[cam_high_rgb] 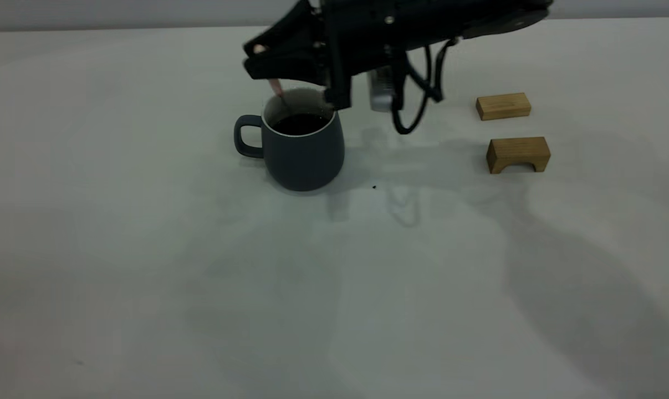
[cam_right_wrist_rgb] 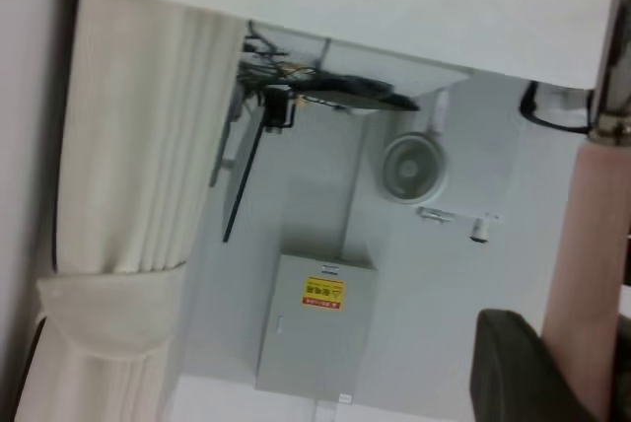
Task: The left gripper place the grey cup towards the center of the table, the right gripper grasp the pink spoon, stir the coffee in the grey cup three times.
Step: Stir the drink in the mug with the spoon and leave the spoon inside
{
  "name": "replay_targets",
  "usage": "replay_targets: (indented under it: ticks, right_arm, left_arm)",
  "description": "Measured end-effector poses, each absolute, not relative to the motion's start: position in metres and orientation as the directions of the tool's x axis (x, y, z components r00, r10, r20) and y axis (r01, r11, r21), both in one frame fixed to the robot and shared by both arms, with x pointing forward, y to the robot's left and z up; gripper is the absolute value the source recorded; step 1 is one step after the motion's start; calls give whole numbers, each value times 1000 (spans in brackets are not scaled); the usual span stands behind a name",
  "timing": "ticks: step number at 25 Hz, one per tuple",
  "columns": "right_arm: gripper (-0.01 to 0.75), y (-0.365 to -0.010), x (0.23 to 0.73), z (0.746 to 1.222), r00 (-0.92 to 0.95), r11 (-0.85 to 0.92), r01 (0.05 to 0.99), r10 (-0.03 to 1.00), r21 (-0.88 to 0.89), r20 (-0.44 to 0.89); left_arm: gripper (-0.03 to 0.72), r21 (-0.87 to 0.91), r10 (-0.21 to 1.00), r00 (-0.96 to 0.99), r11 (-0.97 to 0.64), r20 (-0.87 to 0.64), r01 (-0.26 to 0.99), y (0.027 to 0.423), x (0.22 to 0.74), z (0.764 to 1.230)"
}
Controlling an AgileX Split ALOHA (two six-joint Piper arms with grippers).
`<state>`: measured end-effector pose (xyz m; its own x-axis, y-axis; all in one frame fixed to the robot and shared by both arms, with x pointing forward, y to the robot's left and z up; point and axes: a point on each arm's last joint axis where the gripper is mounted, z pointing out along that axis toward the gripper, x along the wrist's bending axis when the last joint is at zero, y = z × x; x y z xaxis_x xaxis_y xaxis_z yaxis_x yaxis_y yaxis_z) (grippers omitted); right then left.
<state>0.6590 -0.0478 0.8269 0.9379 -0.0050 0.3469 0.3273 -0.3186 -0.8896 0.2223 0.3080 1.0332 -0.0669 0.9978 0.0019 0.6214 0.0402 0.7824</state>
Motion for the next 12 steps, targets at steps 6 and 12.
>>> replay_targets:
  ticks: [6,12]
  right_arm:
    - [145,-65,669,825,925,-347,349,-25,-871,380]
    - [145,-79,663,818,942,-302,333,68,-893,328]
  left_arm:
    - [446,782,998,-67,40,2,621,308,222,1033]
    - [446,782,998,-67,40,2,621,308,222,1033]
